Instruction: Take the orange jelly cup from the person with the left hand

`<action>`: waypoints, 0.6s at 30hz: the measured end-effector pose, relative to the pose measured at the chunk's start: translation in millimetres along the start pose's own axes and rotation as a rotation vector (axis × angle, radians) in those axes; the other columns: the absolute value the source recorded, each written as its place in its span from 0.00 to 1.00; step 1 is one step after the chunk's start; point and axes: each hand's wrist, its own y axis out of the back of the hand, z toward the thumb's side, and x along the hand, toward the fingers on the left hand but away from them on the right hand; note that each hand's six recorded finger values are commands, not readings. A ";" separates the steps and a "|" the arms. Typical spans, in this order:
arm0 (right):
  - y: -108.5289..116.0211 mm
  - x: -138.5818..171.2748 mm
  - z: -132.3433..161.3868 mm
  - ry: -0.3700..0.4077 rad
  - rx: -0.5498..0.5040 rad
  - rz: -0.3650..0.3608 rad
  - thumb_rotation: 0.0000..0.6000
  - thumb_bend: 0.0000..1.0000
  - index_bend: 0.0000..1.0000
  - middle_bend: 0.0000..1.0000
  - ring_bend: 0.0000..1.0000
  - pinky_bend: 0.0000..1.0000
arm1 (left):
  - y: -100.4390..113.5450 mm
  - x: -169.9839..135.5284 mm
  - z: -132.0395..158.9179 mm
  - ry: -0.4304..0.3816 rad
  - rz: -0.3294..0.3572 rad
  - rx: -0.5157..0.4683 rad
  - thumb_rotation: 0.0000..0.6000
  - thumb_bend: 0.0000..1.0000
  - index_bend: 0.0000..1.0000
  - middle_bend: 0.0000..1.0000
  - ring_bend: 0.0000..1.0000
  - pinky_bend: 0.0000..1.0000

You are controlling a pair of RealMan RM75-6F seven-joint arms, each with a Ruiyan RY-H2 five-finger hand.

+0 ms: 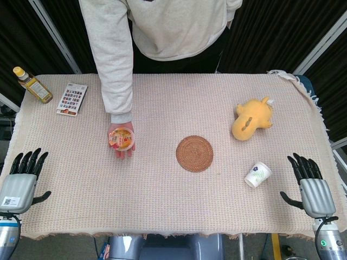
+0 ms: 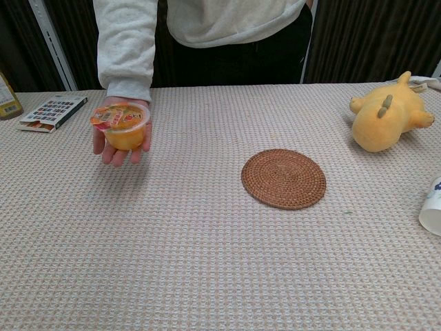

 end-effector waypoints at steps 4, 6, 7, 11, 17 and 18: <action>0.1 -0.1 0.5 0.001 -0.001 -0.001 1.00 0.14 0.01 0.00 0.00 0.00 | -0.2 0.6 0.7 -0.004 -0.001 0.002 1.00 0.09 0.00 0.00 0.00 0.00; -0.1 0.0 0.8 0.003 0.001 0.000 1.00 0.14 0.01 0.00 0.00 0.00 | -0.3 1.0 1.6 -0.009 -0.003 0.004 1.00 0.09 0.00 0.00 0.00 0.00; -0.2 0.0 1.0 0.003 0.000 0.001 1.00 0.14 0.01 0.00 0.00 0.00 | -0.2 1.2 2.2 -0.011 -0.004 0.005 1.00 0.09 0.00 0.00 0.00 0.00; -0.9 -0.4 1.9 0.006 0.000 0.003 1.00 0.14 0.01 0.00 0.00 0.00 | 0.7 2.8 5.5 -0.024 -0.012 0.013 1.00 0.09 0.00 0.00 0.00 0.00; -1.8 -1.0 2.6 0.007 0.003 0.006 1.00 0.14 0.01 0.00 0.00 0.00 | 11.0 12.8 17.0 -0.068 -0.043 0.036 1.00 0.09 0.00 0.00 0.00 0.00; -1.9 -1.1 2.9 0.008 0.003 0.006 1.00 0.14 0.01 0.00 0.00 0.00 | 13.3 14.8 18.8 -0.075 -0.045 0.042 1.00 0.09 0.00 0.00 0.00 0.00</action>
